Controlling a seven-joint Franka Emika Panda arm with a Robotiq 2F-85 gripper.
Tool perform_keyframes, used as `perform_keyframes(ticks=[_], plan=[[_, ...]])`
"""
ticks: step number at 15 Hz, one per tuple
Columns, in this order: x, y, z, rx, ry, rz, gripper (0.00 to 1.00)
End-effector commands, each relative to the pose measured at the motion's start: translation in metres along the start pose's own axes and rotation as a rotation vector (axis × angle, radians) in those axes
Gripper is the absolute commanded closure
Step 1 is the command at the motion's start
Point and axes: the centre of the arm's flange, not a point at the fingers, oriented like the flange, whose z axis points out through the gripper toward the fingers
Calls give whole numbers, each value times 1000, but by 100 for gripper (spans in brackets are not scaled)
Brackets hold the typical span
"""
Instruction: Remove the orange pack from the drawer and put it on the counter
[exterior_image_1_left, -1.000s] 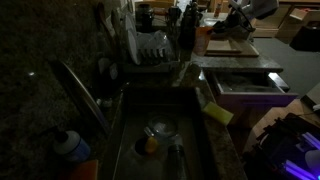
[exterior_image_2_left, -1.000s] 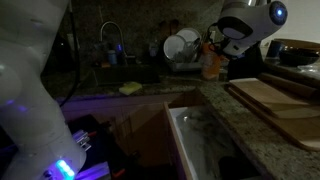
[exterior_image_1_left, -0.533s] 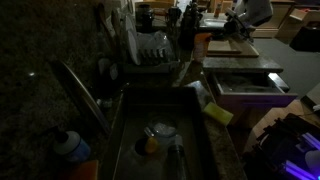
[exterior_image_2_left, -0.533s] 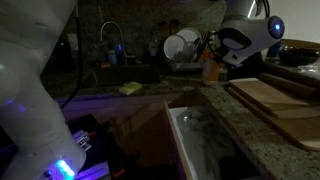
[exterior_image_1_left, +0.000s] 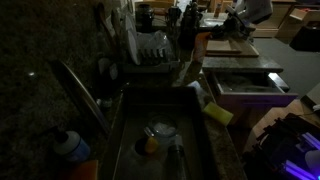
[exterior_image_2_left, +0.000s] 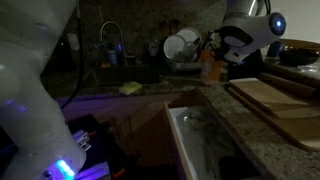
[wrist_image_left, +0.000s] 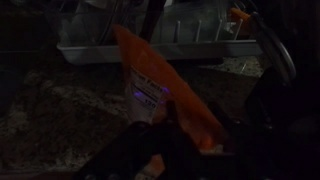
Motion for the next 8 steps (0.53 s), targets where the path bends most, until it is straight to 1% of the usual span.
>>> perform_keyframes(ticks=[1, 3, 4, 5, 6, 8], plan=[[-21, -6, -16, 10, 32, -52, 30], [-42, 2, -30, -10, 87, -96, 16], [-54, 9, -41, -26, 130, -118, 11], [-70, 17, -54, -26, 171, -160, 3], [-88, 24, -66, -28, 202, -194, 0], [-129, 43, -89, -30, 219, -345, 0]])
